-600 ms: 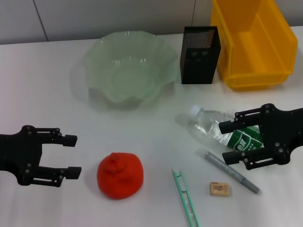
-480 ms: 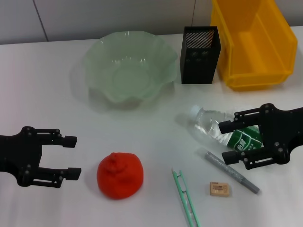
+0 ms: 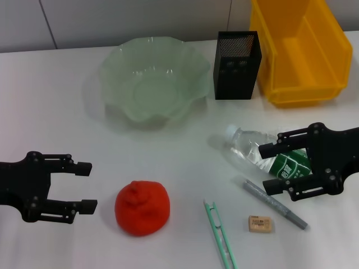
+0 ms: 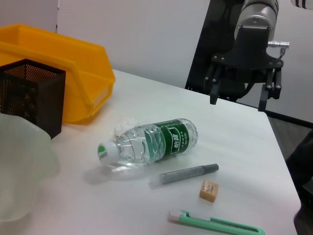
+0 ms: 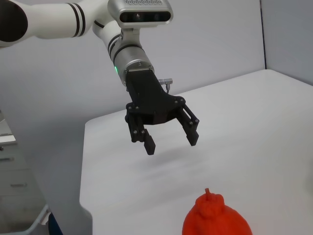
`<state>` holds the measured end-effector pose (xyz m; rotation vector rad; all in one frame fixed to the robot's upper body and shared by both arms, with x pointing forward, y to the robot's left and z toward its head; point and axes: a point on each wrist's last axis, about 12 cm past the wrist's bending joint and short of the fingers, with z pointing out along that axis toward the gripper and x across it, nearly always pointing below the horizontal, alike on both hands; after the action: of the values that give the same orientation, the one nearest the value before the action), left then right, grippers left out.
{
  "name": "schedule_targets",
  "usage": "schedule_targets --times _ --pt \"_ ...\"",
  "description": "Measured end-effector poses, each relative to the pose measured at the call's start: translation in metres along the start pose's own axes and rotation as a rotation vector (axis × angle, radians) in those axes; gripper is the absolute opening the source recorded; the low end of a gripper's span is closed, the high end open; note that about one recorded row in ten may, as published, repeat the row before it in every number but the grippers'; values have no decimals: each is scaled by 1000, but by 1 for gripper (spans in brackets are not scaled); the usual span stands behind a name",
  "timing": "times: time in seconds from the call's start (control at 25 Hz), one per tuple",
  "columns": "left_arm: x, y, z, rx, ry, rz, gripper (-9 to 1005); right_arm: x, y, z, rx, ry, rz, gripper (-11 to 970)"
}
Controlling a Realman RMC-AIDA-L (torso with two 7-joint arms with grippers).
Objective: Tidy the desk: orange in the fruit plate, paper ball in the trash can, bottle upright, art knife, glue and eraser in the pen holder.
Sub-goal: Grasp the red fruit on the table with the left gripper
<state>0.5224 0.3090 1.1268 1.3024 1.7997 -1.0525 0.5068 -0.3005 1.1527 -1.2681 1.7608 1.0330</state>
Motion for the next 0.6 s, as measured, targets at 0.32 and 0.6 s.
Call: schedule_targets --times 0.32,0.6 --pt "10 2 6 -56 9 -12 780 -1 0 -2 0 6 8 687" --pt "28 5 35 -83 51 -24 780 -5 -1 -1 2 7 14 688"
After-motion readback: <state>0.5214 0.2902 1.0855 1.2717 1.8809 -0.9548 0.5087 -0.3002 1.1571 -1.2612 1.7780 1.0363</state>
